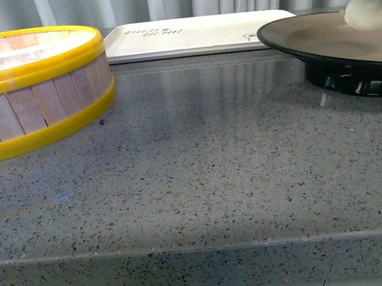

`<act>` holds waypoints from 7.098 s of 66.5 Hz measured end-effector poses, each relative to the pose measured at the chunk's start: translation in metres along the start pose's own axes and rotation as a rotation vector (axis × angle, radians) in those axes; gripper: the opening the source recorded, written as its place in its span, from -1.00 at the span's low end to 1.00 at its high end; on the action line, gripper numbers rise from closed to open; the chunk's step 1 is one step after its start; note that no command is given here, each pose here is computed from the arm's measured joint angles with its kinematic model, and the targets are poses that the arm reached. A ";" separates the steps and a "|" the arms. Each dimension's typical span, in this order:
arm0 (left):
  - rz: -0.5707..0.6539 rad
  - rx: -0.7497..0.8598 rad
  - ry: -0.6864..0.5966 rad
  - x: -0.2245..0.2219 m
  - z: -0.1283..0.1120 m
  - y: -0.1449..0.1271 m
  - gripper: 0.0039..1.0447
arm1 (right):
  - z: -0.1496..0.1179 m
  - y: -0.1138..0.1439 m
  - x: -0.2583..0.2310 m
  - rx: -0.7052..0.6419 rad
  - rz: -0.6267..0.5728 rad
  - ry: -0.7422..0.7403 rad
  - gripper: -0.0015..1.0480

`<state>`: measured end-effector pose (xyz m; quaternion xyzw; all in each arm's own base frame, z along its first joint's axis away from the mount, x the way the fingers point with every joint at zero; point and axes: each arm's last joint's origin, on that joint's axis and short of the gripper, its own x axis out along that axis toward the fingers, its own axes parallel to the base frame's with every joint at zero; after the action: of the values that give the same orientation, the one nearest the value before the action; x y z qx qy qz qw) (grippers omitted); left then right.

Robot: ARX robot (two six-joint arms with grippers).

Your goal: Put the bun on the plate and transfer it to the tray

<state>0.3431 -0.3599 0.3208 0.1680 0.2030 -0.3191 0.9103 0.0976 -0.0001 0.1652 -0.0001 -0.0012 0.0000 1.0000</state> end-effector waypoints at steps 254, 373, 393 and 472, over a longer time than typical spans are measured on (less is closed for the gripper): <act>0.658 -0.344 -0.431 -0.279 -0.343 0.091 -0.93 | 0.000 0.000 0.000 0.000 0.000 0.000 0.84; 0.661 -0.341 -0.441 -0.290 -0.349 0.080 0.88 | 0.088 -0.066 0.110 0.822 -0.242 0.112 0.84; 0.661 -0.341 -0.441 -0.290 -0.349 0.080 0.88 | 0.067 -0.061 0.139 1.202 -0.156 0.307 0.84; 0.661 -0.341 -0.441 -0.290 -0.349 0.080 0.88 | 0.064 -0.029 0.176 1.285 0.055 0.472 -0.93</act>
<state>0.0963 -0.0001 0.1722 -0.0013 -0.0113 -0.0006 0.9999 0.2737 -0.0294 0.2292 0.5933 0.2172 0.0260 0.7747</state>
